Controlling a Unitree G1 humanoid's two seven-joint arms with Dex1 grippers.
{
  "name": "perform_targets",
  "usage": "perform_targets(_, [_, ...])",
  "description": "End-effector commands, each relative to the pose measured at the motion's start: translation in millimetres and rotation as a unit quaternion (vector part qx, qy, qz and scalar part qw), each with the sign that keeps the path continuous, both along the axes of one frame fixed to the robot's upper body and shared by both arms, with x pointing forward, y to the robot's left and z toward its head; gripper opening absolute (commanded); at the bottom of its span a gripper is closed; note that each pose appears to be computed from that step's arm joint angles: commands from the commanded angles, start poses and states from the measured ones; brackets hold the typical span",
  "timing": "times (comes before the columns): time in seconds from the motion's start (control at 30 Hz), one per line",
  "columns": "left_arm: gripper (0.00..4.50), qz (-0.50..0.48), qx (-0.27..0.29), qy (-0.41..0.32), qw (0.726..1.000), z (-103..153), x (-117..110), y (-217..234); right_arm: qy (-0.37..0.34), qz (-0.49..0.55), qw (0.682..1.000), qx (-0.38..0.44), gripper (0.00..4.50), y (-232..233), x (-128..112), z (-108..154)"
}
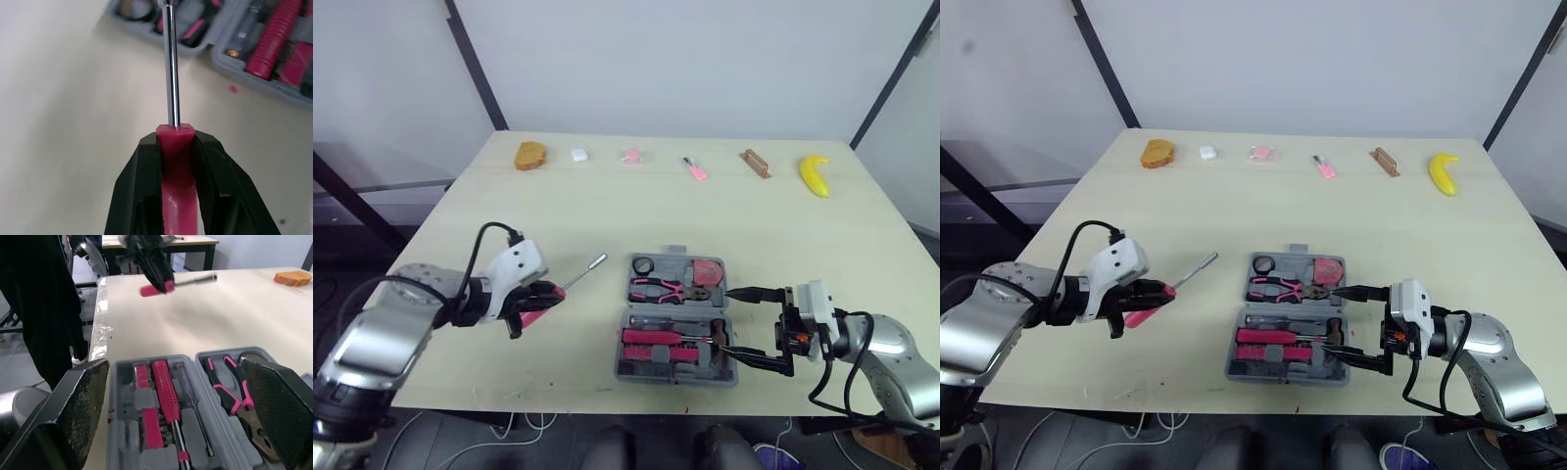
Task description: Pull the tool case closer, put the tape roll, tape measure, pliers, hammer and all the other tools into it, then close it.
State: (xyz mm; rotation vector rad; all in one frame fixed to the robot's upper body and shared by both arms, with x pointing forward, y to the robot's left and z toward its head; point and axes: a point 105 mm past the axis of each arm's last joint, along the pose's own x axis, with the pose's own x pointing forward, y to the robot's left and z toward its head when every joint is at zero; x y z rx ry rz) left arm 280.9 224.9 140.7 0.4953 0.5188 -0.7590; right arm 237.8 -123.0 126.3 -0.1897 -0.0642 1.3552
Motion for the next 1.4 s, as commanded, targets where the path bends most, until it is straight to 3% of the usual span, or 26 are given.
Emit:
perform_targets(0.03, [0.37, 0.102, -0.053, -0.022, 0.993, 13, -3, -3, -0.023, 0.006, 1.0, 0.006, 4.5, -3, 0, 7])
perform_targets(0.1, [0.37, 0.157, -0.073, -0.015, 0.985, 7, -8, -3, -0.022, 0.006, 1.0, 0.006, 4.5, -5, 0, 6])
perform_targets(0.37, [0.37, 0.249, -0.062, 0.023, 0.966, -25, -19, -3, -0.021, 0.007, 1.0, -0.003, 4.5, -7, 3, 2])
perform_targets(0.43, [0.37, 0.272, -0.086, 0.039, 0.958, -30, -19, -5, -0.022, 0.008, 1.0, -0.005, 4.5, -7, 3, 2])
perform_targets(0.67, [0.37, 0.326, -0.052, 0.081, 0.94, -56, -15, -2, -0.02, -0.002, 1.0, 0.006, 4.5, -13, 6, 7])
perform_targets(0.77, [0.37, 0.336, -0.045, 0.112, 0.934, -70, -11, -4, -0.021, -0.001, 1.0, 0.013, 4.5, -15, 6, 11])
perform_targets(0.93, [0.37, 0.34, -0.08, 0.147, 0.925, -78, -9, -12, -0.025, 0.002, 1.0, 0.011, 4.5, -14, 6, 14])
perform_targets(1.1, [0.37, 0.343, -0.072, 0.149, 0.925, -82, -10, -10, -0.022, 0.0, 1.0, 0.009, 4.5, -13, 4, 11])
perform_targets(1.13, [1.37, 0.345, -0.073, 0.146, 0.924, -82, -9, -9, -0.022, 0.0, 1.0, 0.01, 4.5, -13, 4, 11])
perform_targets(1.17, [1.43, 0.347, -0.074, 0.144, 0.924, -82, -9, -8, -0.022, -0.001, 1.0, 0.01, 4.5, -13, 4, 10])
perform_targets(1.27, [2.63, 0.354, -0.075, 0.128, 0.923, -81, -6, -5, -0.021, -0.002, 1.0, 0.01, 4.5, -13, 3, 9])
perform_targets(1.33, [3.7, 0.356, -0.072, 0.117, 0.924, -83, -9, -4, -0.02, -0.003, 1.0, 0.009, 4.5, -13, 3, 8])
perform_targets(1.4, [4.25, 0.346, -0.075, 0.101, 0.93, -86, -15, -6, -0.02, -0.005, 1.0, 0.008, 4.5, -14, 3, 6])
